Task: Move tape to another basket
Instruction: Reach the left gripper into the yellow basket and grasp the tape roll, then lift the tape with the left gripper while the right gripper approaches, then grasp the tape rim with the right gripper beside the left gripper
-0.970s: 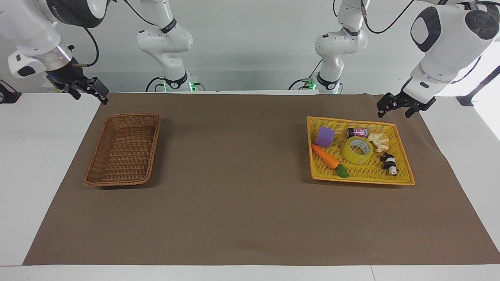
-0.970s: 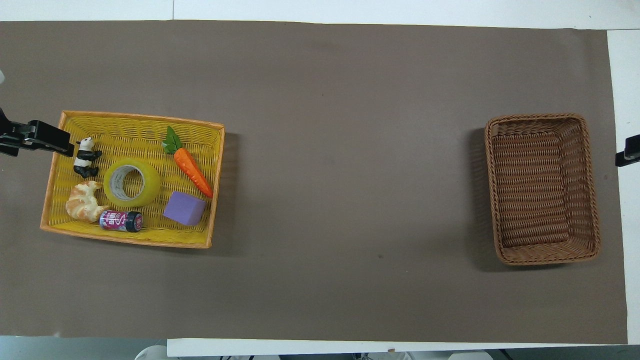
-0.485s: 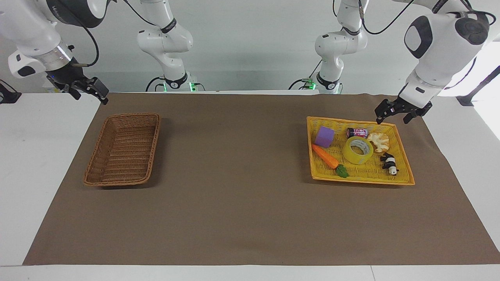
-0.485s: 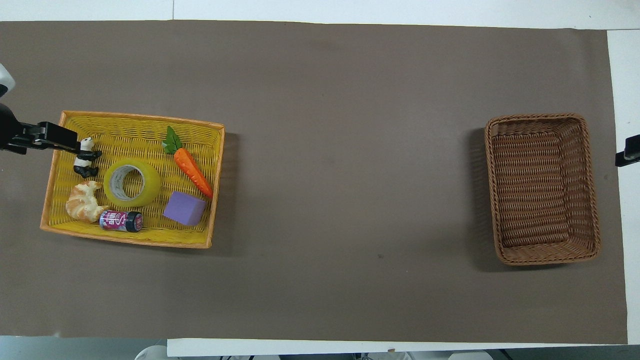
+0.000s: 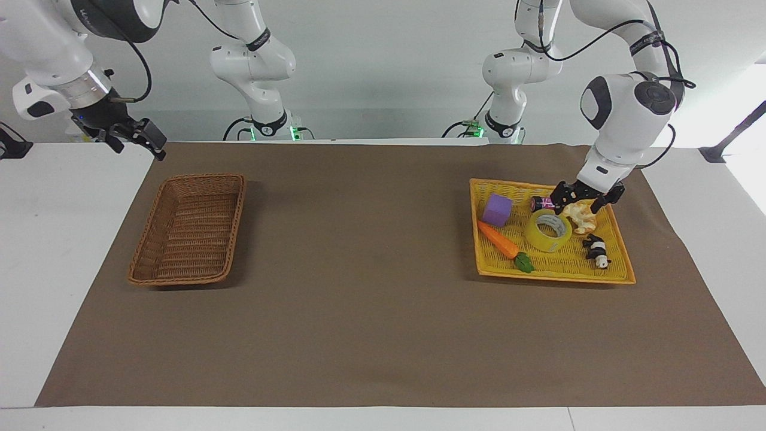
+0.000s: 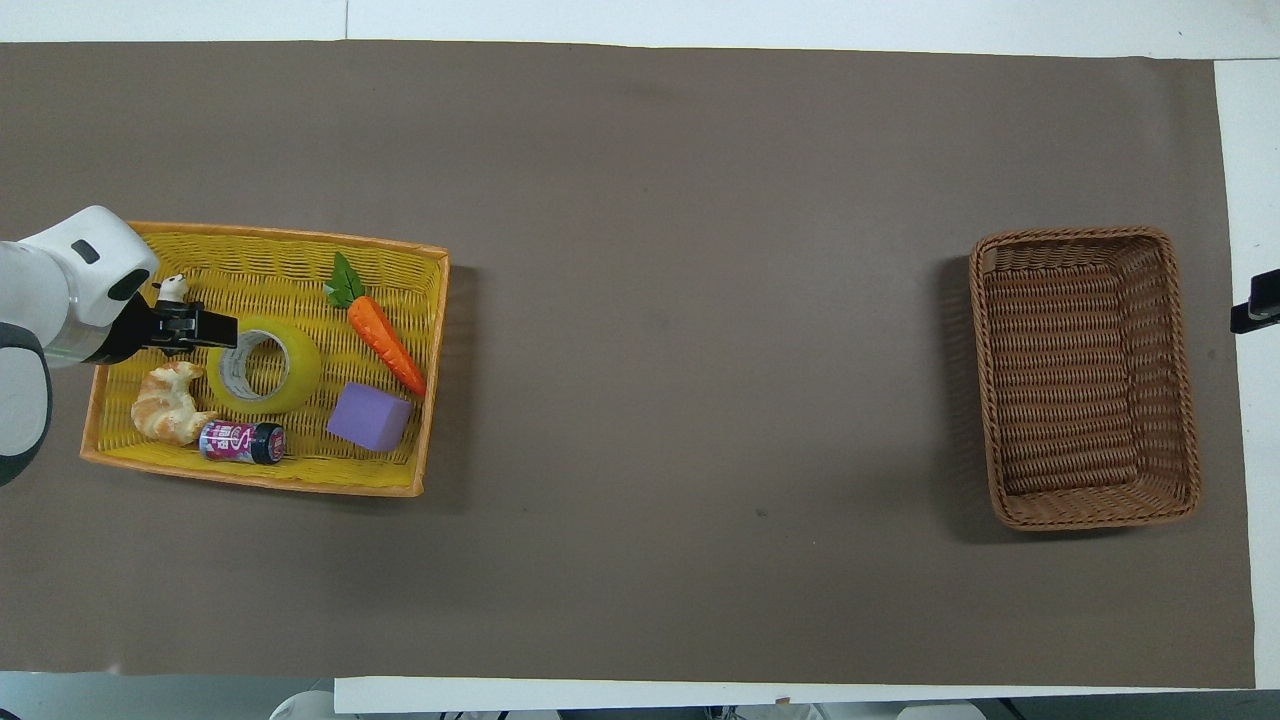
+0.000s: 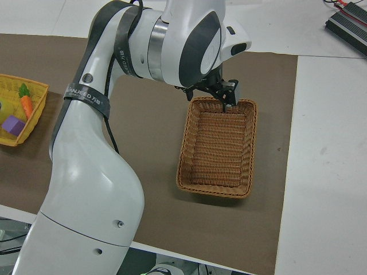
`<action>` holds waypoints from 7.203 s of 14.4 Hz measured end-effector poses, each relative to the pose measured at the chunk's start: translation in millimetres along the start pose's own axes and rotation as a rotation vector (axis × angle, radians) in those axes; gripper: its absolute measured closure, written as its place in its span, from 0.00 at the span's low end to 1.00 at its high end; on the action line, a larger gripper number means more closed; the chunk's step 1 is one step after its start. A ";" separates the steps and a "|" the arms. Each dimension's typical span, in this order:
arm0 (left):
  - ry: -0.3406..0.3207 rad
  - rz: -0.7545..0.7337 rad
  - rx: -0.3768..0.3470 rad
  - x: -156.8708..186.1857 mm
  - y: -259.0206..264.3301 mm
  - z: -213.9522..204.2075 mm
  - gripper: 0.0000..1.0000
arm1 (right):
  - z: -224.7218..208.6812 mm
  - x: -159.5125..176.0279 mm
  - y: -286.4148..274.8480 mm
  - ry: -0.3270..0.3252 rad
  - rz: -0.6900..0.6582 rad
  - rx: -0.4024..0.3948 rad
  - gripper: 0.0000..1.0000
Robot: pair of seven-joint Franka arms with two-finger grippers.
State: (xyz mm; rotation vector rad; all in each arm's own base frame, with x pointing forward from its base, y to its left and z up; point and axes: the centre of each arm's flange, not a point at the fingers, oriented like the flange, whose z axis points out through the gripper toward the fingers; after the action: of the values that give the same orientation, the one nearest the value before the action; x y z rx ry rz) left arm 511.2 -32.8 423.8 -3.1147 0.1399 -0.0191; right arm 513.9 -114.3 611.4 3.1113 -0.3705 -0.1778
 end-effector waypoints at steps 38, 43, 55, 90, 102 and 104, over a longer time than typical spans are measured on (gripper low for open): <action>-0.047 -0.209 -0.304 37.6 219.2 -63.4 0.78 | 0.0 0.0 0.0 0.000 0.000 0.000 0.00; -0.102 -0.283 -0.462 -14.1 349.9 -103.8 0.78 | 0.2 -0.3 0.0 -0.002 0.000 0.000 0.00; -0.089 -0.299 -0.542 -21.3 375.1 -114.3 0.78 | -3.8 -22.4 -125.8 -0.041 -0.326 0.278 0.00; -0.084 -0.268 -0.493 -23.8 375.5 -109.0 0.78 | 110.4 -54.8 -296.7 -0.124 -0.209 0.940 0.00; -0.086 -0.269 -0.490 -24.1 375.4 -107.5 0.78 | 118.2 -59.8 -302.5 -0.149 -0.198 0.977 0.01; -0.086 -0.269 -0.490 -24.1 375.4 -107.4 0.78 | 118.8 -60.0 -302.6 -0.151 -0.196 0.981 0.01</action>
State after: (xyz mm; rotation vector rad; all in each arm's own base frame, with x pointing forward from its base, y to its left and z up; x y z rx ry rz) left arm 452.2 -406.9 521.8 -3.5850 -0.3269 0.1693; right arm 513.3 195.1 495.0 4.1231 -0.1736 -0.3115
